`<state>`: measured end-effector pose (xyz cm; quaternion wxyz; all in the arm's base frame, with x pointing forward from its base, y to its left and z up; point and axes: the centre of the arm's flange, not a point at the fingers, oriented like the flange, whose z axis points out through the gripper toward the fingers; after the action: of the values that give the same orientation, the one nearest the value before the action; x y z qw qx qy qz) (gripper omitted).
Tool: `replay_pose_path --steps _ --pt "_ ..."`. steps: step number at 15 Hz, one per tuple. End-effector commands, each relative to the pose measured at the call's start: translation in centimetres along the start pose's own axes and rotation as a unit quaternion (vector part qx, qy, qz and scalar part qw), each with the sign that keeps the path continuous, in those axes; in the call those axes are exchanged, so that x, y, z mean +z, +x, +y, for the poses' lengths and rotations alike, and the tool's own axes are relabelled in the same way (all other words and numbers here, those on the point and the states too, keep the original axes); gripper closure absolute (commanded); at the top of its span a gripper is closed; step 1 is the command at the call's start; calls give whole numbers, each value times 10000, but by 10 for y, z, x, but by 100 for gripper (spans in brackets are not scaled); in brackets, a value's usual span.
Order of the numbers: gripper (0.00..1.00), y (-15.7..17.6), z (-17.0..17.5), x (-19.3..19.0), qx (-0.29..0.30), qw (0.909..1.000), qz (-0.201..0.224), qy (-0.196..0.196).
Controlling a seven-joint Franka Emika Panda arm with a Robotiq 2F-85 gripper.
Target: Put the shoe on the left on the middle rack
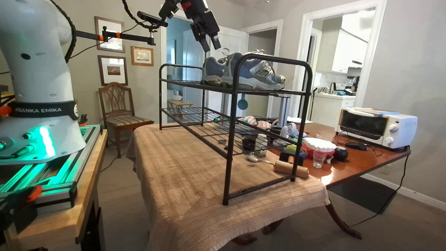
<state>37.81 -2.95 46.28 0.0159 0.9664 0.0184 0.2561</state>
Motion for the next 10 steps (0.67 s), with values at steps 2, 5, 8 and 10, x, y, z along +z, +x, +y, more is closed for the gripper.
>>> replay_pose_path --steps 2,5,8,10 --pt "0 -19 -2 25 -182 9992 -105 334" --pt "0 -20 -14 32 -380 9977 -228 505" --pt "0 -21 -19 38 -486 9969 -325 533" --pt "0 -23 -18 43 -485 9969 -416 465"
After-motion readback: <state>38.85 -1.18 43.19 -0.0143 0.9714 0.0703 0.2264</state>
